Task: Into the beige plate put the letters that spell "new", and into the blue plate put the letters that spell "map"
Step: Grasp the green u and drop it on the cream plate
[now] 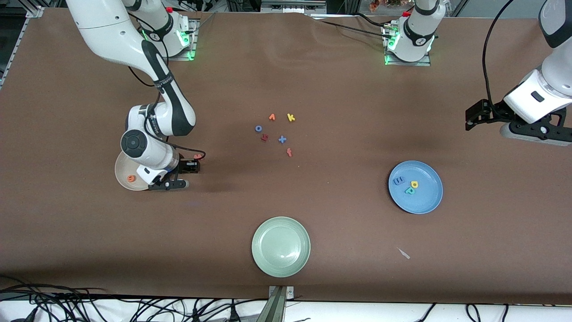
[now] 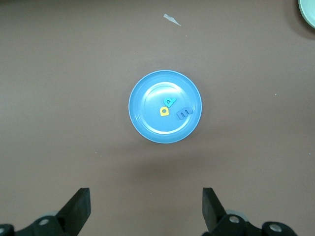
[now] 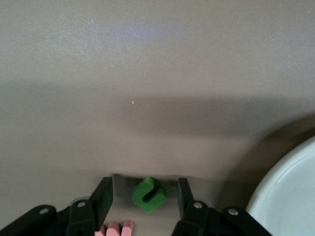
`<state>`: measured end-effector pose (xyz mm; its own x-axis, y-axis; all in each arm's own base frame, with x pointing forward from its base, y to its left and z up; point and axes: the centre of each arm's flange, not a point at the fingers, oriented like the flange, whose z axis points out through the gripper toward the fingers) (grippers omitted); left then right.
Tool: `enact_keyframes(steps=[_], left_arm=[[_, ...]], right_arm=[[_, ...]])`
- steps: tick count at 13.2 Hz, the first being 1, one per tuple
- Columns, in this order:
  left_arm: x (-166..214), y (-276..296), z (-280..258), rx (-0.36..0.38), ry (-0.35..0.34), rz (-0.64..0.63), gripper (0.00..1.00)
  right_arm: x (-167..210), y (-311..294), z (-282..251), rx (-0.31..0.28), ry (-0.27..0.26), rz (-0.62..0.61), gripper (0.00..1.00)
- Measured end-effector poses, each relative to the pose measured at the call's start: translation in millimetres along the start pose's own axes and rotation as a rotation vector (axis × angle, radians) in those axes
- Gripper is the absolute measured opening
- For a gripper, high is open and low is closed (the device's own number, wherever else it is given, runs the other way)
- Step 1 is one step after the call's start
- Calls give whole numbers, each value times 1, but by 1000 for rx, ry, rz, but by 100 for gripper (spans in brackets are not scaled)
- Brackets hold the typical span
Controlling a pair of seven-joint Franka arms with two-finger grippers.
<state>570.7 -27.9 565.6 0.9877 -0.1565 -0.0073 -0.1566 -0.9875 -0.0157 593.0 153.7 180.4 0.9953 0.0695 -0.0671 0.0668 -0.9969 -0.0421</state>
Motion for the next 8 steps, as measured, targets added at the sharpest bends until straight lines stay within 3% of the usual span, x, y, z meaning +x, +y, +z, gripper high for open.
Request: enact_keyframes(steps=[5, 7, 8], left_arm=[[1, -2, -26, 4, 42, -9, 100], [-2, -2, -28, 1, 13, -38, 100], [-4, -2, -27, 0, -5, -51, 100]], right_arm=[[-4, 3, 6, -3, 11, 6, 52], [-4, 1, 4, 0, 16, 3, 39], [-4, 1, 4, 0, 16, 3, 38]])
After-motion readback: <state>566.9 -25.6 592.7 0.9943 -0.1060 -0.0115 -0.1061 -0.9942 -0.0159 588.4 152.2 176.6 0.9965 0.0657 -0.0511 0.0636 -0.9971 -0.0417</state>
